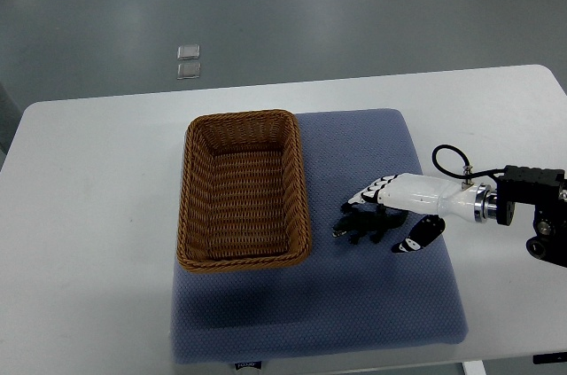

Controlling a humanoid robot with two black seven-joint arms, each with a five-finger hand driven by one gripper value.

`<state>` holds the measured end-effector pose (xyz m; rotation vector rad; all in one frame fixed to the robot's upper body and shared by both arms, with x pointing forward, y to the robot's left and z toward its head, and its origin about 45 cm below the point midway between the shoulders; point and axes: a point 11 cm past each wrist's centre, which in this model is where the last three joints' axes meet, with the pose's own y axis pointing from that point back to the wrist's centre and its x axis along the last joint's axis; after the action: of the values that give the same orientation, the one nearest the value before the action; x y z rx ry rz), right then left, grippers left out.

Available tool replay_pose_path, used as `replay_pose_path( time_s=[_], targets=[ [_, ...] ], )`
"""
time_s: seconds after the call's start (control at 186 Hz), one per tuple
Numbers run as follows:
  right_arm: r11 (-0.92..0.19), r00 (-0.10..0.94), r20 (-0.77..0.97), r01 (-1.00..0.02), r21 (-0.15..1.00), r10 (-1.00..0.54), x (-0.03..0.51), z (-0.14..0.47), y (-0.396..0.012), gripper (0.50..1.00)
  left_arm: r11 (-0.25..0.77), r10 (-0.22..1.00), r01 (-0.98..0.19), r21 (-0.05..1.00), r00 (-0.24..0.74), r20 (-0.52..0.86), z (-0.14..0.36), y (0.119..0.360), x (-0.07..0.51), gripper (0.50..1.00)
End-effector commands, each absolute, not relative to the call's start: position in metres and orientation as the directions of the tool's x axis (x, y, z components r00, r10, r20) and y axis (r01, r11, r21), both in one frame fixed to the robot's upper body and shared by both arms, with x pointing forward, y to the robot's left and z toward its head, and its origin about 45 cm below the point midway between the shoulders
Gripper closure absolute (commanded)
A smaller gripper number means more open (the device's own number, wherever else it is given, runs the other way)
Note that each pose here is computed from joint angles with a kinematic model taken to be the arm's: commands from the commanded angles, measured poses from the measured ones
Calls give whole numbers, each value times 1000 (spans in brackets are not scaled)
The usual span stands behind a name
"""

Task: Place crocodile in brown basket with right hand
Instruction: 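Lower the right hand onto the crocodile and close fingers around it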

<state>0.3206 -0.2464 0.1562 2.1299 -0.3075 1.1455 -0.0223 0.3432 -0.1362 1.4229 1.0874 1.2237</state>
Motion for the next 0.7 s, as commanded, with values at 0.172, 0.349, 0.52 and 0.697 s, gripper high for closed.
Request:
replay_pose_path(
  time_s=[0.172,0.349,0.52,0.697],
  targets=[
    [-696,561,818,-536,478,130,328,152,-258,632,-170,980,48,984,110,164,-136,343,-22,500],
    [-683,563,815,-543,488,135,330,150,-262,681,-170,980,48,984,110,164,-136,343,-22,500],
    [-680,562,816,-547,489,135,330,150,-264,707,-170,980,48,984,109,164,-136,343,-22,500],
    [-681,556,820,-549,485,135,333,154,-263,715,-170,980,48,984,110,164,-136,343,-22,500]
  ],
)
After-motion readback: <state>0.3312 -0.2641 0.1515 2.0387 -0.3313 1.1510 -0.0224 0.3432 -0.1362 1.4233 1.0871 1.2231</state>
